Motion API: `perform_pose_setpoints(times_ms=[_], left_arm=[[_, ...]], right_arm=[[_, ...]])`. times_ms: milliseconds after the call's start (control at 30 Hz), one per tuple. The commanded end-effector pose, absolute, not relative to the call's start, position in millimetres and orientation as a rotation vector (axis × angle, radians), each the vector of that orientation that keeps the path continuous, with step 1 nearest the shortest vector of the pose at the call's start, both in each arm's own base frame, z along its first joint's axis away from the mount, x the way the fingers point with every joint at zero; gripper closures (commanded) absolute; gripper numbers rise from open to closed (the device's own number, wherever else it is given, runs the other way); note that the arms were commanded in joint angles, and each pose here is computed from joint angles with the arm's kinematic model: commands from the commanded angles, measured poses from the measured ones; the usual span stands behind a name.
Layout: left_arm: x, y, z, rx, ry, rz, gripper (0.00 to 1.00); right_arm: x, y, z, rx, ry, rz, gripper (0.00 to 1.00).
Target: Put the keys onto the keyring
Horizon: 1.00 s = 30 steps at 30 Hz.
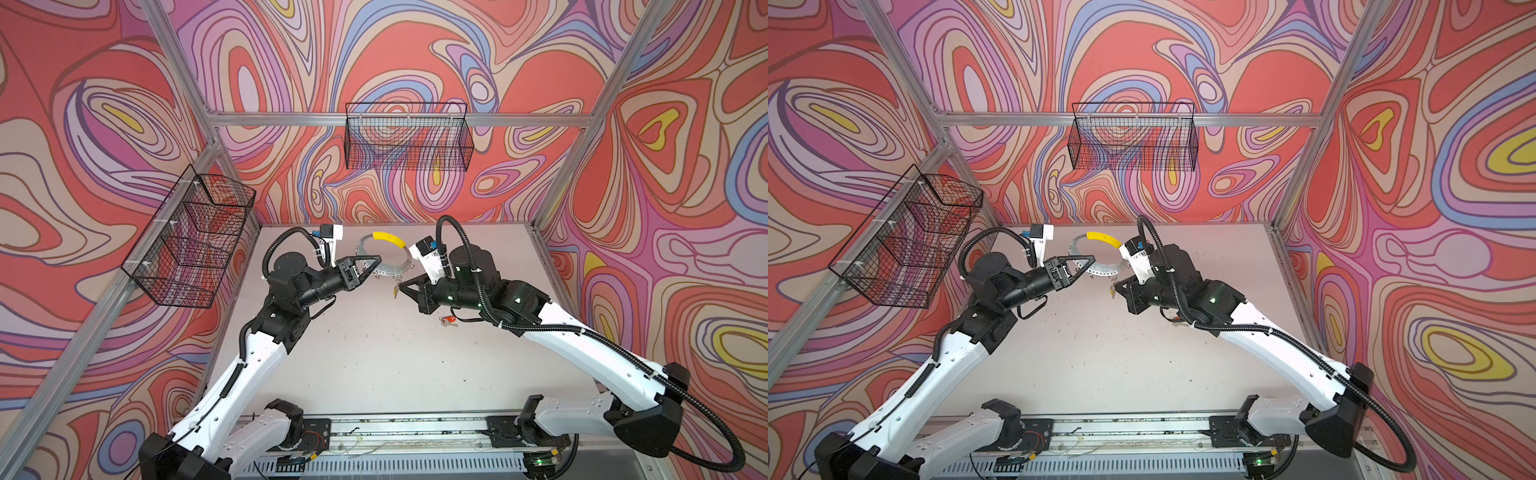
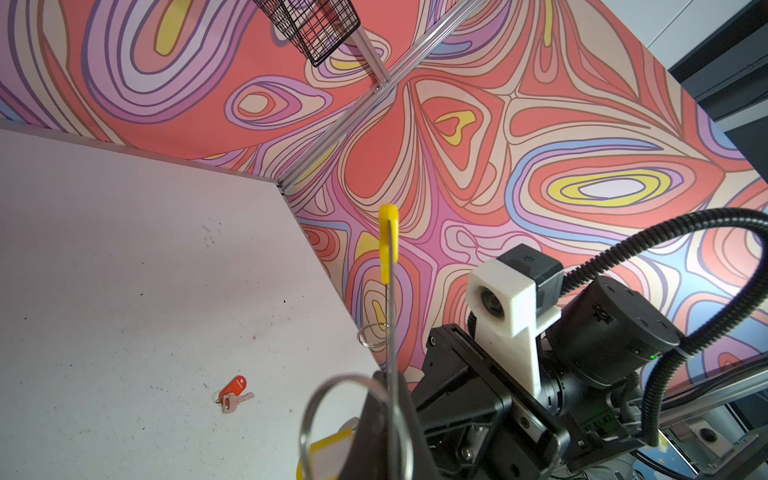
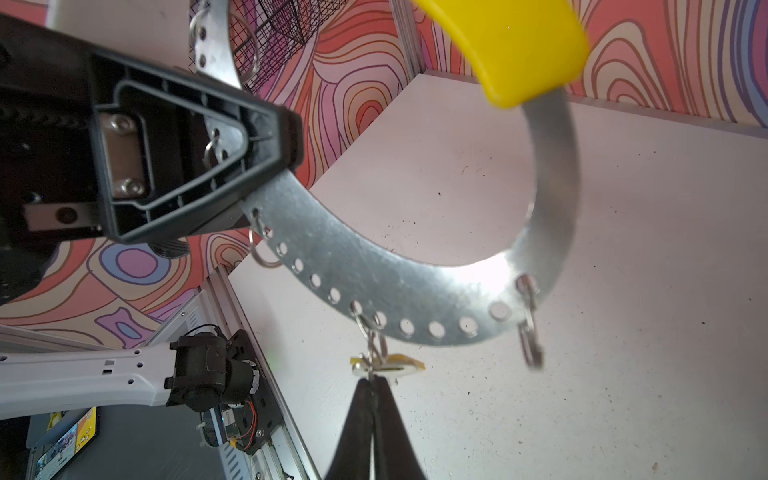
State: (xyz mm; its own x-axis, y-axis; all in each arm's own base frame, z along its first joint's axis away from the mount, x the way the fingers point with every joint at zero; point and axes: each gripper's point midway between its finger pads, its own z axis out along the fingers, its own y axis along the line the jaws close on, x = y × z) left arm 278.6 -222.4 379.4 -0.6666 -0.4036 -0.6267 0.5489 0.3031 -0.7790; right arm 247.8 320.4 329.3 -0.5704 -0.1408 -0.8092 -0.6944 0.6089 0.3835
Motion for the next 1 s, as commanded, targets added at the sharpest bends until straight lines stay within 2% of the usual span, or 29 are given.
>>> perform_pose_setpoints(times_ms=[0, 967], left_arm=[[271, -223, 396, 0.180, 1.711, -1.490, 1.00], [273, -224, 391, 0.177, 1.725, -1.492, 1.00]], right_arm=[[247, 319, 344, -0.656, 2.031, 0.931, 1.00], [243, 316, 347, -0.666, 2.009, 0.936, 1.00]])
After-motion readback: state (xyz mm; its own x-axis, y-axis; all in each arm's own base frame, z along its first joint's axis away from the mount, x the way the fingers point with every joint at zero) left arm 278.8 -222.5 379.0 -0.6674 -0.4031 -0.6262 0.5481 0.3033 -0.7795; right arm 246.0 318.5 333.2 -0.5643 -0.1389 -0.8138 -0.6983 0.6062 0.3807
